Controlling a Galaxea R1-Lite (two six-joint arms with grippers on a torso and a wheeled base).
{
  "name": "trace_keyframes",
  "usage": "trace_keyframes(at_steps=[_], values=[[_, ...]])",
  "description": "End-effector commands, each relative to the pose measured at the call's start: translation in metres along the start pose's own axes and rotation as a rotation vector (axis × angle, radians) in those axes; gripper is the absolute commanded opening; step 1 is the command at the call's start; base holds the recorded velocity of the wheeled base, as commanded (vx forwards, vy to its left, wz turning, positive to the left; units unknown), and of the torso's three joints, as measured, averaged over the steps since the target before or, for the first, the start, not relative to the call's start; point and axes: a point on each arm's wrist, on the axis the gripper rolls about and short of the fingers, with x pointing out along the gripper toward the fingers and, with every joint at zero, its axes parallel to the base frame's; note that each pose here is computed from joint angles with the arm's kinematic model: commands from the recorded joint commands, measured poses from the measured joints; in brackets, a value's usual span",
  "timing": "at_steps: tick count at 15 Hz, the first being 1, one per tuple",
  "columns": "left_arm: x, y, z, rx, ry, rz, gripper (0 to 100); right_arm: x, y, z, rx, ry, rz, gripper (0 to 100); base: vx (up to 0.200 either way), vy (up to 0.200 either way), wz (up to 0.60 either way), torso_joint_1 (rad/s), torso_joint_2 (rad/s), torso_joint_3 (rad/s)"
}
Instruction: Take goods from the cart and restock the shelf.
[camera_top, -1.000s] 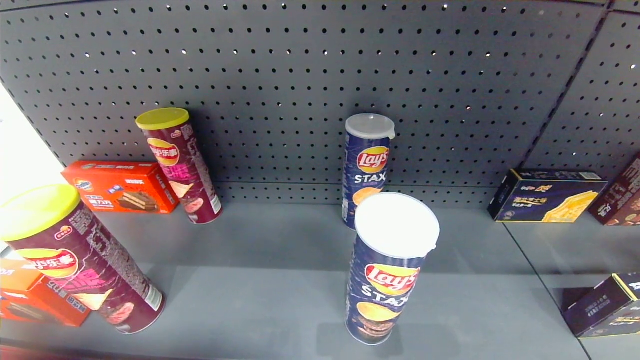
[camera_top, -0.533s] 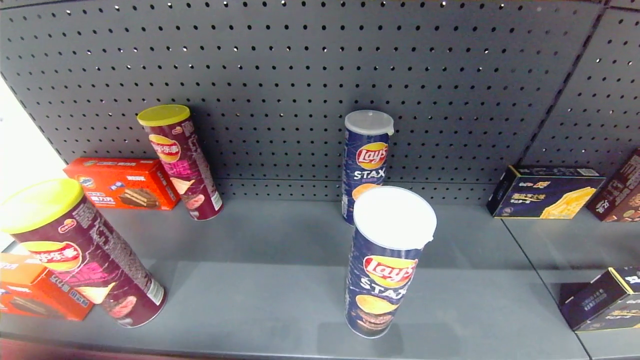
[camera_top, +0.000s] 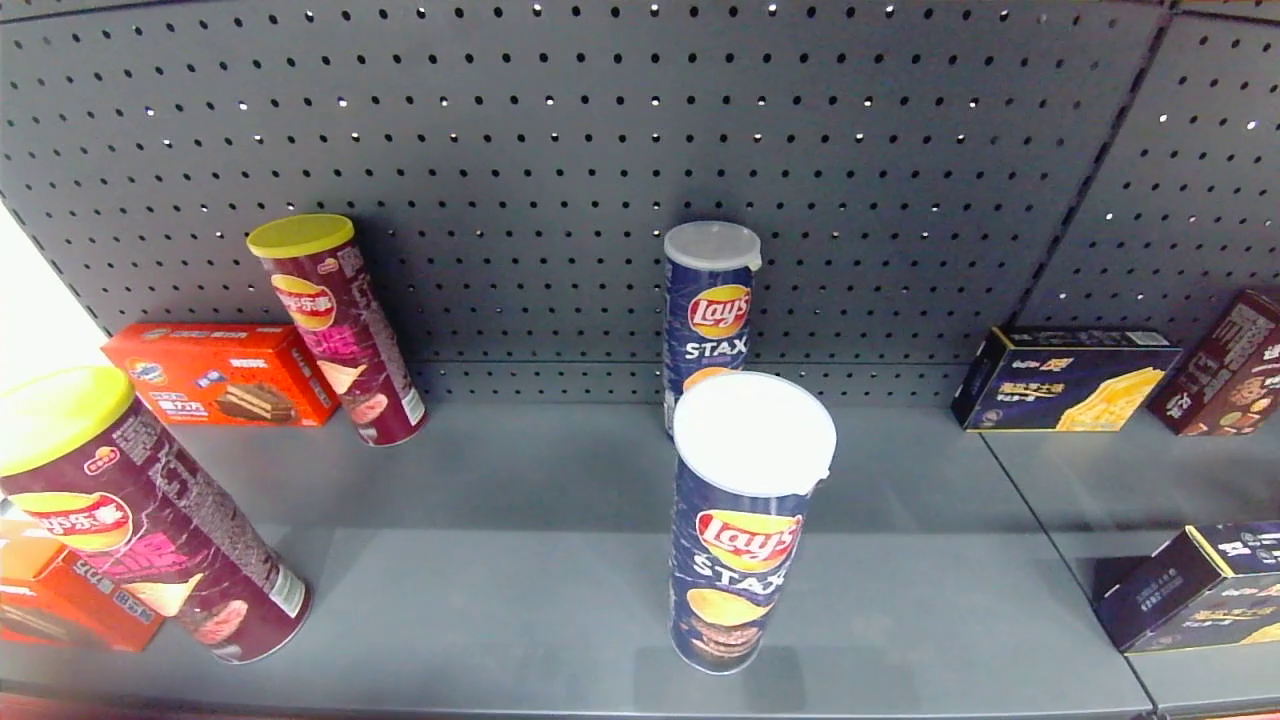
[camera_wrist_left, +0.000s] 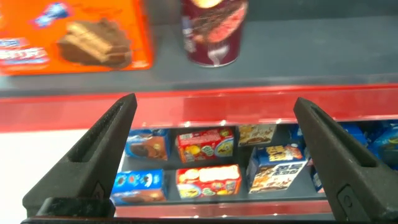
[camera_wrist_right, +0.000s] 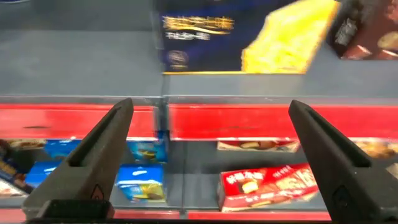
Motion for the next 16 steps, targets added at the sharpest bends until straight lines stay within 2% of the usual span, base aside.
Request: trace_keyframes(at_steps=[1,13,14,16], values=[[0.0,0.0,-0.0001,0.0,0.001,0.001,100,0.0001,0.0,0.0001,0.0,0.0,0.0,100,0.0,0.0,0.0,0.0,0.0,0.0],[0.0,0.0002,-0.0001,-0.003,0.001,0.007,100,0.0,0.0,0.0001,0.0,-0.002,0.0,100,0.0,0.0,0.0,0.0,0.0,0.0],[0.0,0.0002,-0.0001,-0.003,0.001,0.007,100,0.0,0.0,0.0001,0.0,-0.002,0.001,100,0.0,-0.2,0.0,-0.002,0.0,-0.002],[0.0,0.0002,-0.0001,0.0,0.001,0.007,100,0.0001,0.0,0.0001,0.0,0.0,0.0,100,0.0,0.0,0.0,0.0,0.0,0.0]])
